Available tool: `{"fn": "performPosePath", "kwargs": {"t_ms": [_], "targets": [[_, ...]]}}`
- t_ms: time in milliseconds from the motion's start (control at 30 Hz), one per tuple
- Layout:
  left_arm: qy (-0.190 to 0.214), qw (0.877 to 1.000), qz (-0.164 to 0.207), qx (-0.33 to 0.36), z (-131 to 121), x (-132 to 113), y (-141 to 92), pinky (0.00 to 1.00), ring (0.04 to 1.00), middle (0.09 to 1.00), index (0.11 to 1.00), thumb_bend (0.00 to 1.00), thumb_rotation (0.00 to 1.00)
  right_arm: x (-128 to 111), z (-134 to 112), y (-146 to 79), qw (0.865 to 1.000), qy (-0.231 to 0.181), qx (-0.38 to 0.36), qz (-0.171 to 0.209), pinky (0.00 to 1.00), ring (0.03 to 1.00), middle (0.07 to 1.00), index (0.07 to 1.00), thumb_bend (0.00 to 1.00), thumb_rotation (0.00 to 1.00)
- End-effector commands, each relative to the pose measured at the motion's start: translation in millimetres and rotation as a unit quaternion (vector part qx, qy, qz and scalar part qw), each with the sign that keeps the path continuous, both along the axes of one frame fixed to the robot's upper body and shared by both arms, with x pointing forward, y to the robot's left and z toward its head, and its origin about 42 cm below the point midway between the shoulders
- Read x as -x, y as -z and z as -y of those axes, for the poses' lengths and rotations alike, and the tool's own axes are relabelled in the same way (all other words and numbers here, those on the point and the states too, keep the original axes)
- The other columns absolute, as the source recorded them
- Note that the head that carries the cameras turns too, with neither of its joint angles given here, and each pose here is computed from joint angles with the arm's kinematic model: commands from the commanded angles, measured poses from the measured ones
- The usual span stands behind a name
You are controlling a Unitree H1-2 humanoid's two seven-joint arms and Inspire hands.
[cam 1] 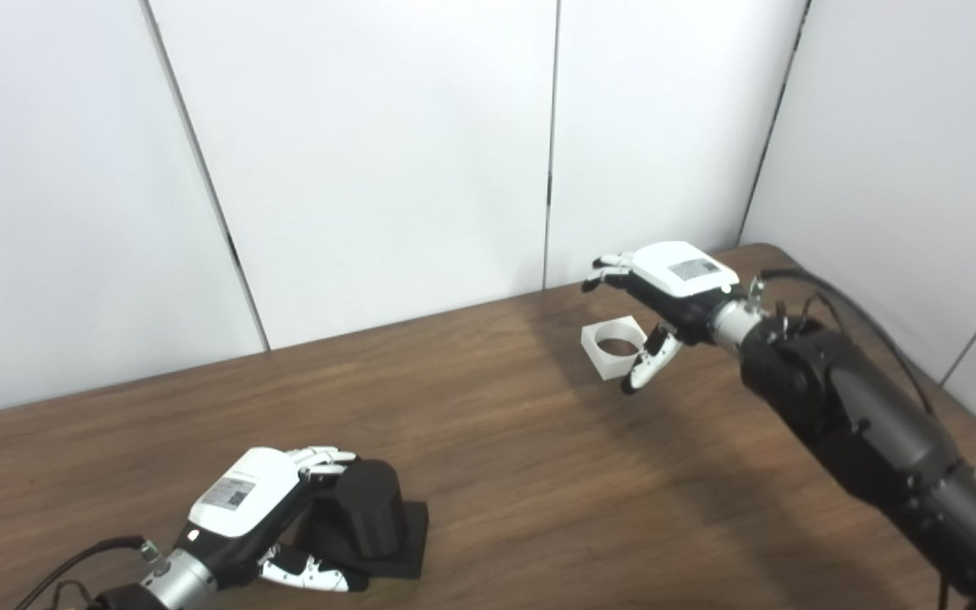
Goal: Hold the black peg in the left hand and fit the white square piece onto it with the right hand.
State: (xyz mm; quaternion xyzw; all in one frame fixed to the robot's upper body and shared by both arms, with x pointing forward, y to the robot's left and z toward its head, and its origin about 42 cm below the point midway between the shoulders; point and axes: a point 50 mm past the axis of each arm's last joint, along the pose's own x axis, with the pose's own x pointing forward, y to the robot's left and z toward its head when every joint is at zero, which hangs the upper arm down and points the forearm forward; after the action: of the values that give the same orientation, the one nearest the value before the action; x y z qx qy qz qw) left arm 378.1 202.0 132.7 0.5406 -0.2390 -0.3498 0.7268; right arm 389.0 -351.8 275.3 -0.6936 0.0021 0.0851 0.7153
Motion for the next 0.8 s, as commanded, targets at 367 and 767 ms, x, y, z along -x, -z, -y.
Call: {"fn": "performPosePath", "kwargs": {"t_ms": [367, 767], "targets": [[0.0, 0.997, -0.041, -0.068, -29, 15, 30, 0.78, 0.85, 0.827, 0.487, 0.52, 0.06, -32, 23, -35, 0.998, 0.046, 0.047, -0.013, 0.94, 0.998, 0.991, 0.913, 0.94, 0.28], [0.001, 0.997, -0.037, -0.068, -28, 17, 28, 0.77, 0.845, 0.824, 0.487, 0.52, 0.06, -50, 28, -22, 0.993, 0.074, 0.07, -0.054, 0.94, 0.977, 0.969, 0.867, 0.91, 0.22]]}}
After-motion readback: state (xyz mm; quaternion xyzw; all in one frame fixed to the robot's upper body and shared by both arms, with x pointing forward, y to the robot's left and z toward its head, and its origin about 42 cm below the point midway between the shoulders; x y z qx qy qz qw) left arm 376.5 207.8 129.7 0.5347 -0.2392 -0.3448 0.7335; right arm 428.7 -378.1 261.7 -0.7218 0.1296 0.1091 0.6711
